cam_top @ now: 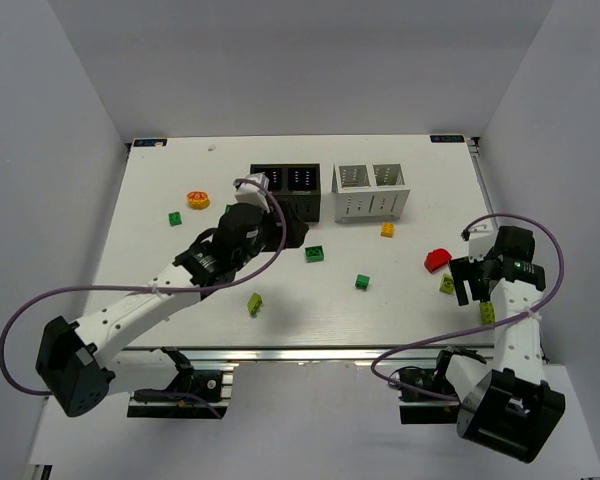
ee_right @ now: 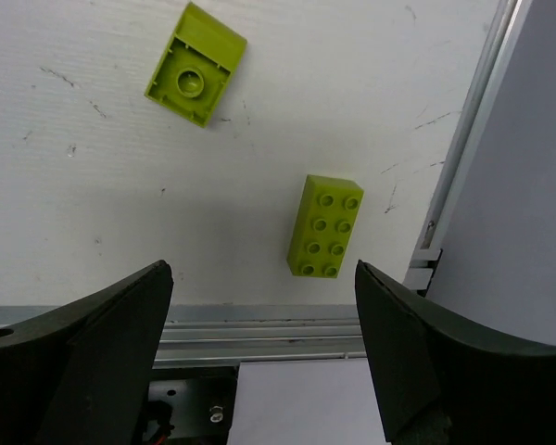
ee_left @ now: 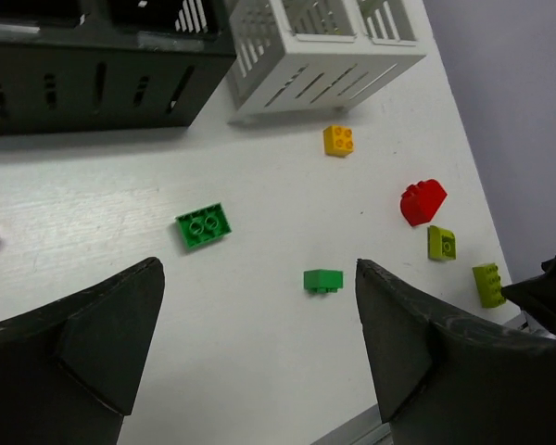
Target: Sort the legos into containers by color
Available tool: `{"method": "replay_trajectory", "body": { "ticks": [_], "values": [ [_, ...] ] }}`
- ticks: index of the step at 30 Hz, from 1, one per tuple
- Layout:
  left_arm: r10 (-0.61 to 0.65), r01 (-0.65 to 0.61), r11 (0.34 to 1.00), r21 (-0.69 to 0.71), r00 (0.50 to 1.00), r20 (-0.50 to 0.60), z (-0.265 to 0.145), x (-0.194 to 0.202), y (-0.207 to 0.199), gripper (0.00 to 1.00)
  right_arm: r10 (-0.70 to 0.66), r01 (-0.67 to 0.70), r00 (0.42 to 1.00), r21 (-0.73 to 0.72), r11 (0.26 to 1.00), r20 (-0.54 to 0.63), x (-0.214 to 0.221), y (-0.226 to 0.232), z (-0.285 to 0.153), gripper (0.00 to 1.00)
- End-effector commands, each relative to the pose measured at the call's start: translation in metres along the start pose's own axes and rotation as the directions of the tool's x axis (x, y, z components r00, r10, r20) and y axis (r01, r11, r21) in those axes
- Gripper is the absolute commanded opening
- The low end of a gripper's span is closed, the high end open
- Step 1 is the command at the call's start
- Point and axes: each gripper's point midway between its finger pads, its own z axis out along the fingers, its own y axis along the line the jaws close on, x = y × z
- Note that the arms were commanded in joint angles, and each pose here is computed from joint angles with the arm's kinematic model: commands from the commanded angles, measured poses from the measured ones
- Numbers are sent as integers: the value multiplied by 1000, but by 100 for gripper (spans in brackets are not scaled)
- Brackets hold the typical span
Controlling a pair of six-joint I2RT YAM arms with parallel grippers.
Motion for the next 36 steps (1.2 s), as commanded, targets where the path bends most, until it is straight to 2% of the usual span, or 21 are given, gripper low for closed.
{"method": "replay_trajectory", "body": {
  "ticks": [1,9,16,36],
  "values": [
    [-66,67,998,-22,996,58,-17,-10,7,94,29,-29,999,-3,1000,-46,12,-2,9,84],
    [-74,76,994,-79,997,30,-23,14,31,94,64,-69,991,-36,997,-117,27,-7,30,76],
    [-43,41,994,-106,999,-10,-21,24,38,95,73,-76,987,-15,997,-146,41,-14,44,76],
    [-70,63,991,-118,996,-59,-21,45,46,95,180,-183,965,2,983,-189,63,-33,82,78]
  ]
}}
